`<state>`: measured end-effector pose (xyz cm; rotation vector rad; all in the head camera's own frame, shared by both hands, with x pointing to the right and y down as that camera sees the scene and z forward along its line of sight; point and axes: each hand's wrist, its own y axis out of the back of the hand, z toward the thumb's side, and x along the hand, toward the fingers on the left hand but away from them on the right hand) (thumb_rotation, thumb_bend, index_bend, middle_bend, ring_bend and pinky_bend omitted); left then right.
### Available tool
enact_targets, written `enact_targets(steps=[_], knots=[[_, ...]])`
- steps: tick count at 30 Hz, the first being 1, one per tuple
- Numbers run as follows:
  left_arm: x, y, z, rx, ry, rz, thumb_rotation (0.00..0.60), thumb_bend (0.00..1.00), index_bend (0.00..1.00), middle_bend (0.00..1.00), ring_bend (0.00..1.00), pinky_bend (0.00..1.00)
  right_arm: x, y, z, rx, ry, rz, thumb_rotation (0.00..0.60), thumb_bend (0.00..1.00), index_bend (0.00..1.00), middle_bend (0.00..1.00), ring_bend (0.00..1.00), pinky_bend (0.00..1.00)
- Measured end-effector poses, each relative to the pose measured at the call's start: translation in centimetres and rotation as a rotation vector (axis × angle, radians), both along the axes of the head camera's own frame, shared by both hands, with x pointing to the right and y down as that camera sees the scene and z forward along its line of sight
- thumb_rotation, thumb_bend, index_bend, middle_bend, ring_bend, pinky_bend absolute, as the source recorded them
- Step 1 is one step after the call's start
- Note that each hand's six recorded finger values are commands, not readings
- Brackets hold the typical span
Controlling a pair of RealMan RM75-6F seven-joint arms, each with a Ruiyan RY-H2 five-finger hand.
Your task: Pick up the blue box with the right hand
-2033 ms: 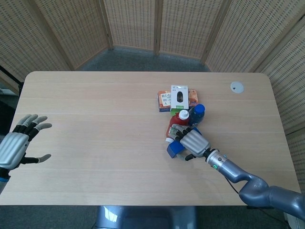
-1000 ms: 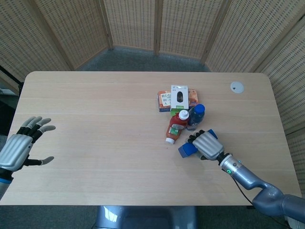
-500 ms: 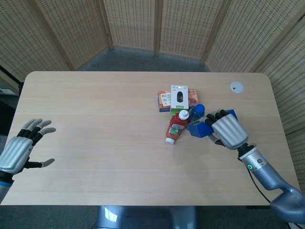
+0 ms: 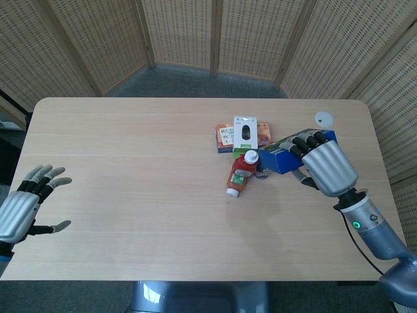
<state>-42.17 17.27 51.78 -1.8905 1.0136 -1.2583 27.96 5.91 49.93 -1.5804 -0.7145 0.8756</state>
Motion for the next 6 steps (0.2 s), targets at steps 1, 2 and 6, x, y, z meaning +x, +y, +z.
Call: enact_targets(steps=[1, 2, 6], knots=[[-0.06, 0.04, 0.04, -0.001, 0.000, -0.004, 0.600, 0.00, 0.22, 0.12, 0.00, 0.00, 0.02, -0.02, -0.02, 0.001, 0.003, 0.000, 0.600, 0.46, 0.47, 0.54, 0.33, 0.36], [-0.09, 0.07, 0.11, -0.003, 0.000, -0.005, 0.600, 0.00, 0.22, 0.12, 0.00, 0.00, 0.02, -0.03, 0.01, 0.001, 0.004, 0.000, 0.600, 0.46, 0.48, 0.54, 0.33, 0.36], [-0.08, 0.10, 0.50, -0.015, -0.002, -0.005, 0.600, 0.00, 0.22, 0.12, 0.00, 0.00, 0.07, -0.06, 0.15, 0.000, 0.001, 0.004, 0.600, 0.46, 0.48, 0.54, 0.33, 0.36]])
